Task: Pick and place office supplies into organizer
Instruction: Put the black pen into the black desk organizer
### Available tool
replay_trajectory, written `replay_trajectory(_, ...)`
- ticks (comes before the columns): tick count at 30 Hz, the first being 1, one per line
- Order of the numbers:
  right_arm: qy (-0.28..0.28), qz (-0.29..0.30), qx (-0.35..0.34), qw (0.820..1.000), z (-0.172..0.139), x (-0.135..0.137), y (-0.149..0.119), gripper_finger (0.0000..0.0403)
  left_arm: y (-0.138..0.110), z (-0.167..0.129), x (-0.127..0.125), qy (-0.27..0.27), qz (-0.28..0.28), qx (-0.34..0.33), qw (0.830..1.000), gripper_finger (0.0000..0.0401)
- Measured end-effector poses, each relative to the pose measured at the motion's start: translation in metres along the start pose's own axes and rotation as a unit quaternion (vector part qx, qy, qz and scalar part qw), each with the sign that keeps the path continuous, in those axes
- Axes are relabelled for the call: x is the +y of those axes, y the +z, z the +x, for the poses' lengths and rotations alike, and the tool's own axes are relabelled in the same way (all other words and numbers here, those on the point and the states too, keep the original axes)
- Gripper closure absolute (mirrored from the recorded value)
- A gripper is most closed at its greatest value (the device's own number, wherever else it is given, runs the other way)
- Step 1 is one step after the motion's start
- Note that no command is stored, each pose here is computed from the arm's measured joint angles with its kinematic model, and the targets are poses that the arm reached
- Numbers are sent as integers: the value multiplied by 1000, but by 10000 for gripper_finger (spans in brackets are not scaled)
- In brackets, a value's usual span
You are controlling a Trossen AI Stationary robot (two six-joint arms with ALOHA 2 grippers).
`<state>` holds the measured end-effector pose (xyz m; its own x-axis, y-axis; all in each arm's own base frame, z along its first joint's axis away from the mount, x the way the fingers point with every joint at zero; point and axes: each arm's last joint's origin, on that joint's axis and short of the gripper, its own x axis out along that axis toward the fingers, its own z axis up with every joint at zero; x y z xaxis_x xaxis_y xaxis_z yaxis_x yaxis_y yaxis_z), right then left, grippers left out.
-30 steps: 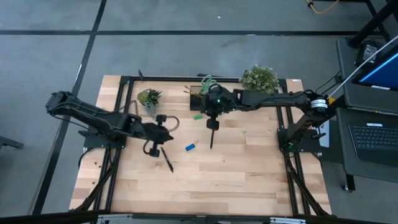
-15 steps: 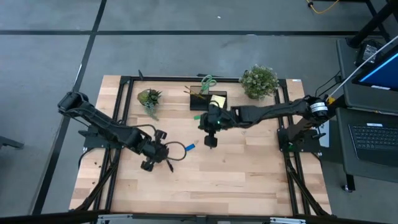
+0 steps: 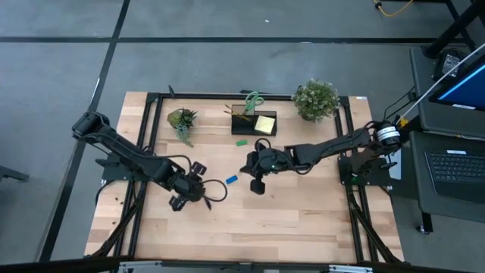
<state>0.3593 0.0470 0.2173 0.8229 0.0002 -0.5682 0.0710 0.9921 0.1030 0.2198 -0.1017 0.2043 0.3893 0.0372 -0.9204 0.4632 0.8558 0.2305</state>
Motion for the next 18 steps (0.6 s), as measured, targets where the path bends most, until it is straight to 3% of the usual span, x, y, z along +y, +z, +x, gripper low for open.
replay_trajectory(4,17,-5,-27,999,-1,11,4,397,1,16,-1,-3,32,31,999,262)
replay_trajectory(9,32,-10,-40,999,-3,22,4,399,3,44,1,-8,25,70,997,262)
replay_trajectory(18,14,-11,-51,999,-7,42,0,397,5,72,2,-85,59,72,992,278)
